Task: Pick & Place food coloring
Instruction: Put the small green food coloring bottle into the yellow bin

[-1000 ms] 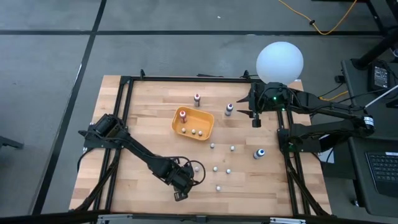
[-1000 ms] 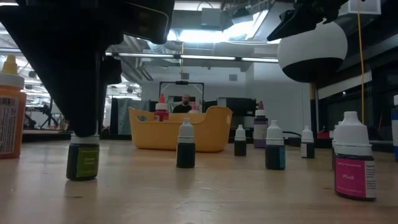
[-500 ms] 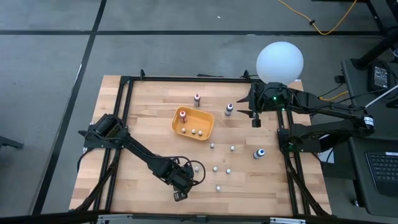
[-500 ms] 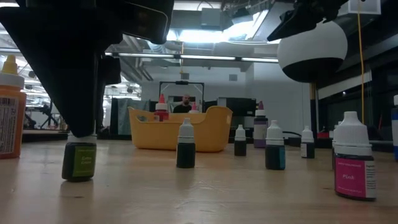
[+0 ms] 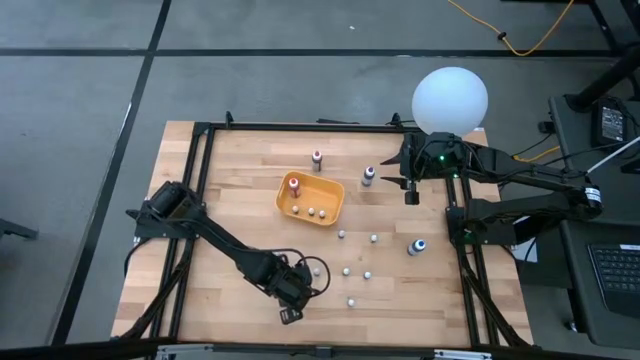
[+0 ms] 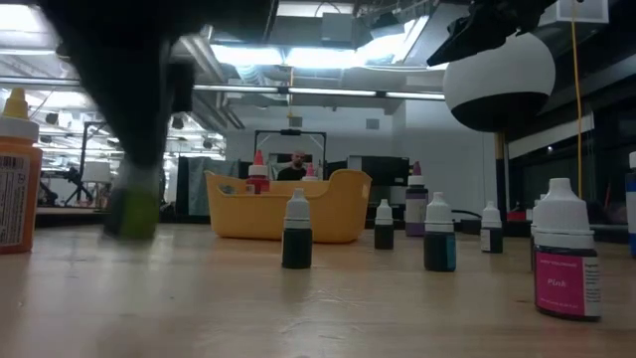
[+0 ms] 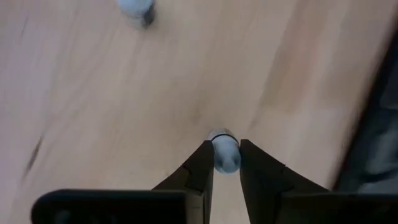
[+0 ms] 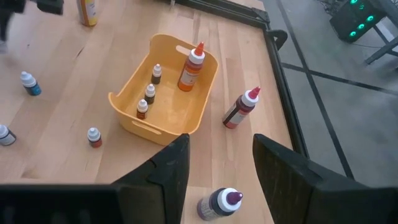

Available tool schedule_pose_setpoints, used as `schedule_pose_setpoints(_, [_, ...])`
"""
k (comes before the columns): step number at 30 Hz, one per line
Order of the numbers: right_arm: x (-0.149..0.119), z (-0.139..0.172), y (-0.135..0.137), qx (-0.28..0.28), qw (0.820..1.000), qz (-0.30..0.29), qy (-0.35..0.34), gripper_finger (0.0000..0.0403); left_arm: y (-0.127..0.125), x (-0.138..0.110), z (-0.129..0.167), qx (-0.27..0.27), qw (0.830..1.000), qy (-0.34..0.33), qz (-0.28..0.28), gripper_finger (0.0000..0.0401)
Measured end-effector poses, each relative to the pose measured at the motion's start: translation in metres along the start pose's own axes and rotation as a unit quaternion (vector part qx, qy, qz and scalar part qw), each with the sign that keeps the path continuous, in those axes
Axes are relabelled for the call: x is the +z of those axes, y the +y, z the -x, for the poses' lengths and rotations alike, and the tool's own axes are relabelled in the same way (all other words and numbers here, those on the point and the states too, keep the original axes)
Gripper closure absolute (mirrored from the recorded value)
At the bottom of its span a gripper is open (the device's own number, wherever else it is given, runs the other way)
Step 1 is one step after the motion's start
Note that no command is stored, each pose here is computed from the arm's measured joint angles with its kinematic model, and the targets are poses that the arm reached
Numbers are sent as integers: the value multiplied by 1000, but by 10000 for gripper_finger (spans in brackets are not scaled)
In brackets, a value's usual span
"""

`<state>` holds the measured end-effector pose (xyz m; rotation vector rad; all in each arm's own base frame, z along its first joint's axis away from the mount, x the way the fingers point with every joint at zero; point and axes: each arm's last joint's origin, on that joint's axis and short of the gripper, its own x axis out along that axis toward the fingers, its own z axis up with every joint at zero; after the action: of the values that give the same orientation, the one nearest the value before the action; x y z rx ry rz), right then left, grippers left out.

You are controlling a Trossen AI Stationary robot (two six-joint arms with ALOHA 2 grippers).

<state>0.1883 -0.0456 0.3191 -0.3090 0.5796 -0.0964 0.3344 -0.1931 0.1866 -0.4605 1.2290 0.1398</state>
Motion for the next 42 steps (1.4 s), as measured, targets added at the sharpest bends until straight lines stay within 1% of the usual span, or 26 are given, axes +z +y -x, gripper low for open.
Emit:
schedule_pose_setpoints(4, [0, 0, 0, 0, 1000, 0, 0, 226, 1, 15, 34, -1, 997, -14, 71, 345])
schedule_pose_setpoints(6, [0, 0, 0, 0, 1000, 0, 0, 226, 3, 22, 56, 7, 995, -26, 92, 346])
schedule_pose_setpoints(8, [0, 0, 0, 0, 1000, 0, 0, 226, 5, 30, 81, 11, 992, -54, 111, 346])
schedule_pose_setpoints(10, [0, 0, 0, 0, 1000, 0, 0, 226, 12, 37, 102, 25, 986, -75, 146, 346])
schedule_pose_setpoints(13, [0, 0, 0, 0, 1000, -7, 0, 226, 30, 54, 122, 33, 968, -105, 225, 346])
schedule_pose_setpoints(14, [0, 0, 0, 0, 1000, -12, 0, 226, 36, 59, 127, 32, 963, -112, 241, 346])
schedule_pose_setpoints(16, [0, 0, 0, 0, 1000, -16, 0, 226, 46, 69, 132, 33, 958, -124, 255, 346])
schedule_pose_setpoints(19, [0, 0, 0, 0, 1000, -28, 0, 226, 62, 82, 131, 45, 958, -124, 255, 346])
schedule_pose_setpoints(24, [0, 0, 0, 0, 999, -36, 0, 226, 93, 108, 114, 79, 958, -110, 252, 346])
schedule_pose_setpoints(31, [0, 0, 0, 0, 1000, -24, 0, 226, 125, 129, 89, 118, 963, -76, 231, 346])
schedule_pose_setpoints(35, [0, 0, 0, 0, 1000, -14, 1, 226, 137, 130, 82, 144, 961, -67, 225, 346])
schedule_pose_setpoints(39, [-1, 0, 1, 2, 1000, 1, 6, 226, 147, 121, 71, 174, 948, -47, 264, 346])
schedule_pose_setpoints(42, [-2, 0, 1, 3, 1000, 2, 8, 226, 149, 118, 66, 178, 944, -44, 275, 346])
